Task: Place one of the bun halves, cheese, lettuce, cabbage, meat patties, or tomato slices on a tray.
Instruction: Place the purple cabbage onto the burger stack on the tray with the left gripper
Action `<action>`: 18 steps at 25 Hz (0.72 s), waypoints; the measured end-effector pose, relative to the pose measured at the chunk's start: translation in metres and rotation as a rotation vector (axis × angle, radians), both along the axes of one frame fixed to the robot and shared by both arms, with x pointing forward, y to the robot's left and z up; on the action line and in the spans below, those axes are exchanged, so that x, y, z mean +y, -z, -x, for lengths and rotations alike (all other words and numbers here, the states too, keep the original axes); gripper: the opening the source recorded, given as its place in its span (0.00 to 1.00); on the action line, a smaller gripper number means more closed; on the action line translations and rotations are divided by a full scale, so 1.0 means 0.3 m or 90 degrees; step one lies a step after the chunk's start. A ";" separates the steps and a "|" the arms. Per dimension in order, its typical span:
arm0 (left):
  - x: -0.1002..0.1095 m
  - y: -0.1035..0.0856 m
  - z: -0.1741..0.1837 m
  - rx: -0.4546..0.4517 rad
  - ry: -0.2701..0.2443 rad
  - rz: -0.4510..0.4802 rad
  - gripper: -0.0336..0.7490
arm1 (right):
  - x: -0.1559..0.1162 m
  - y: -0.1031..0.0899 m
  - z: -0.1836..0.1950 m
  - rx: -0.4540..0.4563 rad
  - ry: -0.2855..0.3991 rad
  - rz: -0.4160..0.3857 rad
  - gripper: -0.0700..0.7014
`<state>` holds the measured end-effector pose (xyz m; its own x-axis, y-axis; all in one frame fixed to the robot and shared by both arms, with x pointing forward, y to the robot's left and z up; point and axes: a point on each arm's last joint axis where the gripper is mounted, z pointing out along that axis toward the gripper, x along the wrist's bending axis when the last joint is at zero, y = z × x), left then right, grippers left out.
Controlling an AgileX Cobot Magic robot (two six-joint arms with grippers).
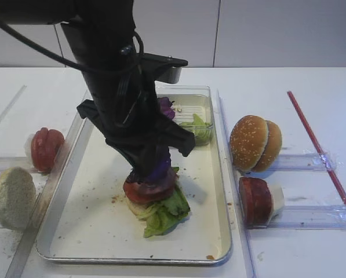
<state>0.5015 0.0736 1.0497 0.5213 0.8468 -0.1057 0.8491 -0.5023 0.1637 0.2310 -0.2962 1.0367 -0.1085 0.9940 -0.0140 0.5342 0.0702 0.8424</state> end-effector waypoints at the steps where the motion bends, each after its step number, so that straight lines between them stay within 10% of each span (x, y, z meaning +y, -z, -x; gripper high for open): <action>1: -0.001 0.003 -0.001 0.000 0.000 0.000 0.07 | 0.000 0.000 0.000 0.000 0.000 0.000 0.59; 18: -0.014 0.032 -0.016 0.002 0.001 -0.001 0.15 | 0.000 0.000 0.000 0.000 0.000 0.000 0.59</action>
<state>0.5064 0.0693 1.0400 0.5219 0.8464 -0.1061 0.8490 -0.5035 0.1599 0.2310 -0.2962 1.0367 -0.1085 0.9940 -0.0140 0.5342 0.0702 0.8424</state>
